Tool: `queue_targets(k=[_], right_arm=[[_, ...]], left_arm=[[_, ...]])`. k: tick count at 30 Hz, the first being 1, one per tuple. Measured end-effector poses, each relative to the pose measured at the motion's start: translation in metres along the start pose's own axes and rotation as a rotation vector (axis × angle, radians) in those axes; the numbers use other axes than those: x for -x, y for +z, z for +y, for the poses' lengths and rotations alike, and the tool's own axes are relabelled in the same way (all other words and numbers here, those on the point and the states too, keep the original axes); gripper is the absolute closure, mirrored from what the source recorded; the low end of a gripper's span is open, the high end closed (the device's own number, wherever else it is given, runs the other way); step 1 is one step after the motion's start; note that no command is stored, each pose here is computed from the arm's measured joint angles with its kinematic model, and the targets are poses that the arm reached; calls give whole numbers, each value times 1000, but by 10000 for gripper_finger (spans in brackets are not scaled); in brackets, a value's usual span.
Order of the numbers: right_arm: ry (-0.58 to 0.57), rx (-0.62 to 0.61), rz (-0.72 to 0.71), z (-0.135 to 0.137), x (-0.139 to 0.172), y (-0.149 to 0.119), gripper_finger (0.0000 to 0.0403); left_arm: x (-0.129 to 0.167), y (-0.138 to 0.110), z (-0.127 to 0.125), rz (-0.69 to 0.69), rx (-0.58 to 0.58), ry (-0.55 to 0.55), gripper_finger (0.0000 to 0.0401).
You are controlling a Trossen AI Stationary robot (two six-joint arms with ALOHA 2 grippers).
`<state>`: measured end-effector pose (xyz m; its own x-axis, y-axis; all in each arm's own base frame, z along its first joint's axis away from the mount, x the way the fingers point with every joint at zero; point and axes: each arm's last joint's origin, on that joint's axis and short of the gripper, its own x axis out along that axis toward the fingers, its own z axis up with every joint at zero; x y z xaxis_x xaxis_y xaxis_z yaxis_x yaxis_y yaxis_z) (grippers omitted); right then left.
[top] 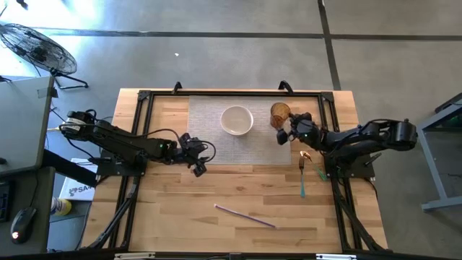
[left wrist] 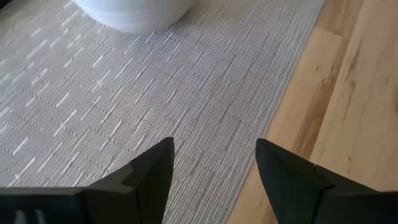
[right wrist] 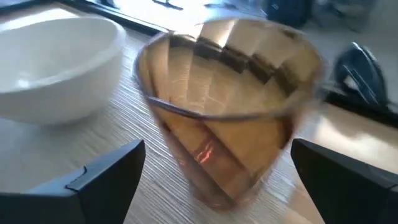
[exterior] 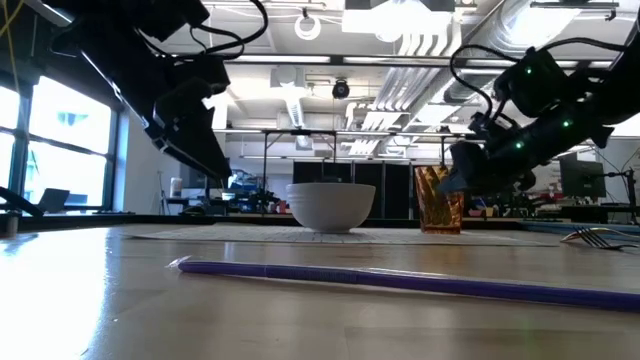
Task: Pick & Place Utensil
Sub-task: Put the brown cup on the gray mat to the top right of the white bowl
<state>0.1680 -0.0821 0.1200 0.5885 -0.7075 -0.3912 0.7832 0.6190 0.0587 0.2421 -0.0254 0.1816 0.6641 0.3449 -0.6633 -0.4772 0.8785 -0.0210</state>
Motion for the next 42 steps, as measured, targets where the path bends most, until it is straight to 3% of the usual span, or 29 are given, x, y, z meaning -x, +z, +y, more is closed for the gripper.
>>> queue_targets(k=[10,16,22,31,42], right_arm=[[-18,25,-2,-2,-16,-7,6],[-2,25,-73,2,-29,-13,6],[-8,47,-44,7,-54,-18,7],[-52,45,-85,14,-67,-10,26],[-78,23,-118,4,-82,14,36]], left_arm=[[0,6,-3,-58,-27,-35,181],[0,6,-4,-54,-37,-45,181],[0,6,-4,-50,-38,-52,181],[0,5,-3,-37,-43,-48,181],[0,7,-4,-61,-42,-54,181]])
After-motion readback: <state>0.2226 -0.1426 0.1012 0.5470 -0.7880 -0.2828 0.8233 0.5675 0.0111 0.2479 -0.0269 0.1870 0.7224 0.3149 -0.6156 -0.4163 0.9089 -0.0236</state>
